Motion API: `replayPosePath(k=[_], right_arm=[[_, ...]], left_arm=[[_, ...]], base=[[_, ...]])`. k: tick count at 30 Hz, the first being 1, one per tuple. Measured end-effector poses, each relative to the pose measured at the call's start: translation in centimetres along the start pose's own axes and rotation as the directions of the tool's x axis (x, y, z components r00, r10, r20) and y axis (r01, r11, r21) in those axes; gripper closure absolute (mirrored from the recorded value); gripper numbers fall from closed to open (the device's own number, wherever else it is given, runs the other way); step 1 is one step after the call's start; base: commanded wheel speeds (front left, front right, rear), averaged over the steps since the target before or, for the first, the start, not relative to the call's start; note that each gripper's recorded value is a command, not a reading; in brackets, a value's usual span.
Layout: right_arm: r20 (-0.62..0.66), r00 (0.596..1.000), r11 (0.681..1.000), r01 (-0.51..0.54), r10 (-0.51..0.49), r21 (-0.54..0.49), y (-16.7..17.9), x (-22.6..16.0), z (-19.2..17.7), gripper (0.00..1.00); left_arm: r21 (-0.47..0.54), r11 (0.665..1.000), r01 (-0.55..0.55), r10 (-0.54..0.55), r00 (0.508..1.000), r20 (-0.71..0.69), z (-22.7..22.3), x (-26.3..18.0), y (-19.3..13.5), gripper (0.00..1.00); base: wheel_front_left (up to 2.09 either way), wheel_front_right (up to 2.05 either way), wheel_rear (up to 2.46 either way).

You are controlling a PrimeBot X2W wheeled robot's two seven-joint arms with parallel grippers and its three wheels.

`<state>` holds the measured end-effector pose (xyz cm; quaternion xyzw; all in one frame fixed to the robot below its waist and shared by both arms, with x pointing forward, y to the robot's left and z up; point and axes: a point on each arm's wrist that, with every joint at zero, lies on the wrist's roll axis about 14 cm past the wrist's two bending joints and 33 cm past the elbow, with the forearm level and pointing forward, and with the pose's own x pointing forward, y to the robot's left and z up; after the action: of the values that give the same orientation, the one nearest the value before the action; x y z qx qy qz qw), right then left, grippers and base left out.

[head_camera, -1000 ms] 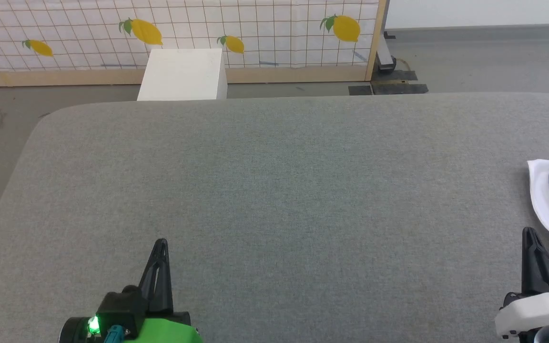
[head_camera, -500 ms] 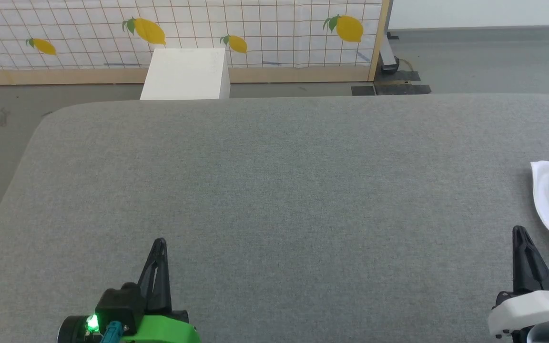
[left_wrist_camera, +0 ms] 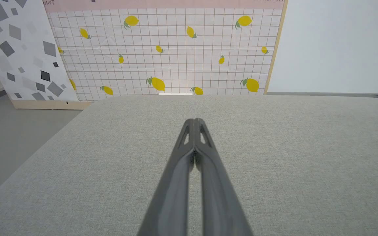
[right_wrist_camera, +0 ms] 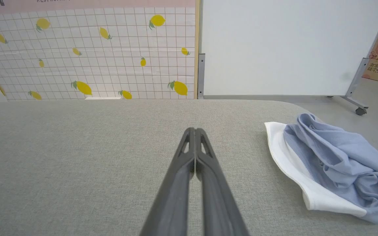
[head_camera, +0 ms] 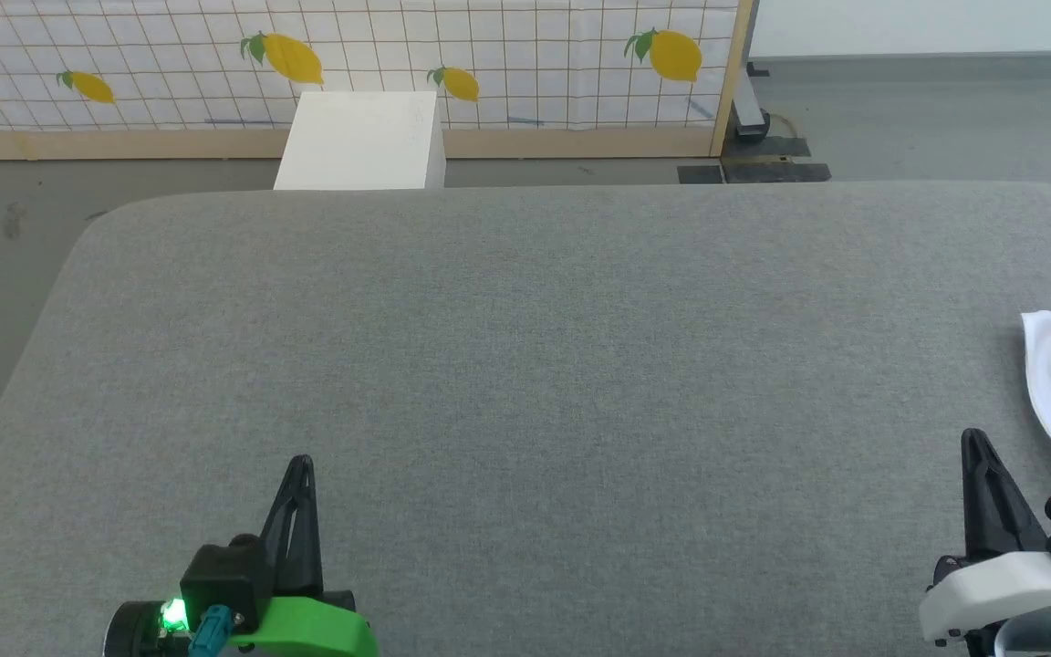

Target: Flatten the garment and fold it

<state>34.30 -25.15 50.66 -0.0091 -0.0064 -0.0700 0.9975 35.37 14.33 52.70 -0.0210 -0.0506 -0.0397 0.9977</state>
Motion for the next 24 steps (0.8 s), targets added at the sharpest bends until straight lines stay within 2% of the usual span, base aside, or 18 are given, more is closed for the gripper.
replayPosePath(k=[24], right_arm=[[-0.015, 0.998, 0.998, -0.067, 0.067, -0.007, 2.3, 0.4, 0.2, 1.0]], left_arm=[[0.022, 1.0, -0.019, 0.019, 1.0, -0.02, 0.1, 0.5, 0.8, 1.0]], base=[[0.0, 0.0, 0.0]])
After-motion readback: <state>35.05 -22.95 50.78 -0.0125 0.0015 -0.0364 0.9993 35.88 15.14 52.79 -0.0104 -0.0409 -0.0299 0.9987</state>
